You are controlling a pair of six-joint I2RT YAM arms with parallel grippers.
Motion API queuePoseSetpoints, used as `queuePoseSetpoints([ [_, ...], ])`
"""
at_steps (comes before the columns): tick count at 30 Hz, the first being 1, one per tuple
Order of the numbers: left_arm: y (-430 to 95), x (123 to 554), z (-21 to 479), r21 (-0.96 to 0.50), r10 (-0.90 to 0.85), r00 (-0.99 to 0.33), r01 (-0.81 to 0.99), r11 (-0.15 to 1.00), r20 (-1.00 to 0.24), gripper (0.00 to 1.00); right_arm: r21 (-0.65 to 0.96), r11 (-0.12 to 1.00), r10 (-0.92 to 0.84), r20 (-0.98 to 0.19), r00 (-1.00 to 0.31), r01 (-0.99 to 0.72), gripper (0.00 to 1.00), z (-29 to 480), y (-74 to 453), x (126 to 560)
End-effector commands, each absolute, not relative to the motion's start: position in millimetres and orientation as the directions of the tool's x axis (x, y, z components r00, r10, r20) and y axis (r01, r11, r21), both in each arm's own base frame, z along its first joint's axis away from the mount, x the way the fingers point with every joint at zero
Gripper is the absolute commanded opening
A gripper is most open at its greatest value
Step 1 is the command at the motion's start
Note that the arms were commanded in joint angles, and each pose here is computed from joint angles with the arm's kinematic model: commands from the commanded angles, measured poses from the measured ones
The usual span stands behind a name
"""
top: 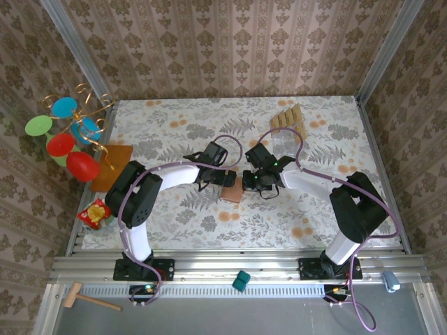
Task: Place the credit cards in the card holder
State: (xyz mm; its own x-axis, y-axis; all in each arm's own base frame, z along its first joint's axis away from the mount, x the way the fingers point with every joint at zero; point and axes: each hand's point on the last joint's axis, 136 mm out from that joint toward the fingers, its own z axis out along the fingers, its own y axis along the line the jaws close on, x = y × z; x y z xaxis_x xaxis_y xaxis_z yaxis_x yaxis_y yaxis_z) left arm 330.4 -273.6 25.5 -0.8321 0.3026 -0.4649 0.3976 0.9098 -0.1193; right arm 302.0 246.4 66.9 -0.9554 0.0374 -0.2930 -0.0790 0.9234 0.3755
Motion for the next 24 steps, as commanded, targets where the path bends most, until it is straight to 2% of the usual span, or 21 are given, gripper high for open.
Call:
queuePoseSetpoints([
  [1,-249,299,-4,-0.073,0.345,-0.880,0.387,0.919,-0.327,1.00,0.382,0.921,0.045,-0.294,-0.955,-0.074,0.14,68,250,304],
  [12,-250,299,-4,-0.073,0.345,-0.879,0.388,0.919,-0.329,1.00,0.376,0.924,0.044,-0.283,-0.958,-0.069,0.16,64,247,300],
  [15,-250,299,-5,-0.073,0.346,-0.879,0.389,0.918,-0.329,1.00,0.370,0.926,0.041,-0.276,-0.960,-0.067,0.13,62,246,298],
  [20,-250,299,-5,-0.075,0.345,-0.879,0.388,0.919,-0.330,1.00,0.364,0.929,0.037,-0.265,-0.964,-0.064,0.00,58,244,295],
  [24,-250,299,-6,-0.074,0.347,-0.879,0.390,0.918,-0.327,1.00,0.364,0.929,0.037,-0.265,-0.964,-0.064,0.00,58,243,294],
])
